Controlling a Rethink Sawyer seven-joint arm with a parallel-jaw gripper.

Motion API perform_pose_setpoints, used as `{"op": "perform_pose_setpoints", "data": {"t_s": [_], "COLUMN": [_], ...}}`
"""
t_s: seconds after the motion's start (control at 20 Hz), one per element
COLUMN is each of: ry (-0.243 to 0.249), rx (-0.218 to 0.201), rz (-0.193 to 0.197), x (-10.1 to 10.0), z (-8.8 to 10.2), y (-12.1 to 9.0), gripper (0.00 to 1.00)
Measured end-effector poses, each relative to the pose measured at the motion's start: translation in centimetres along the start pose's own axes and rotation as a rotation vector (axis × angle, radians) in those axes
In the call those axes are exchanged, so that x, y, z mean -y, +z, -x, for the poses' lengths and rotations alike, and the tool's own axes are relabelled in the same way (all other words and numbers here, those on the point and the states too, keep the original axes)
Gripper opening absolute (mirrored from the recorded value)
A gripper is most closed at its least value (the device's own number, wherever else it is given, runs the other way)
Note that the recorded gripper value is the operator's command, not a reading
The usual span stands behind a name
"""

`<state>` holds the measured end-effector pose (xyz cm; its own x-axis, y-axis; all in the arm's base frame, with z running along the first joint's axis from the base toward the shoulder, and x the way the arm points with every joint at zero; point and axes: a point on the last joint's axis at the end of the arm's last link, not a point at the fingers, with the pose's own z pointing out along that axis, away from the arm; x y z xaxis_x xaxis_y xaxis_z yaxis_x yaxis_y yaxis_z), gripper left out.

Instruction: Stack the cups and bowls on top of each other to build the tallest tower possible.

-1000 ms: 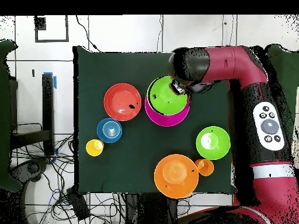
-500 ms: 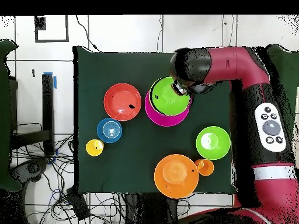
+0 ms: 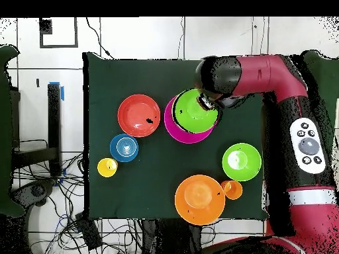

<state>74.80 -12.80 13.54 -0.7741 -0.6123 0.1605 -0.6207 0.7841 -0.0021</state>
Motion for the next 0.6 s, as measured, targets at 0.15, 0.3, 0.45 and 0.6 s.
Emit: {"op": "perform_pose_setpoints", "data": {"t_s": [0.15,0.3,0.45,0.6], "ry": [0.005,0.008,0.009,0.007], "rx": [-0.014,-0.024,-0.03,-0.036], "rz": [0.003,0.007,0.011,0.016], "x": [0.12,0.17,0.14,-0.05], "z": [-0.48,-0.76,-0.9,-0.96], "y": [0.21,0.32,0.34,0.44], "gripper": [0.0,0.0,0.0,0.0]}}
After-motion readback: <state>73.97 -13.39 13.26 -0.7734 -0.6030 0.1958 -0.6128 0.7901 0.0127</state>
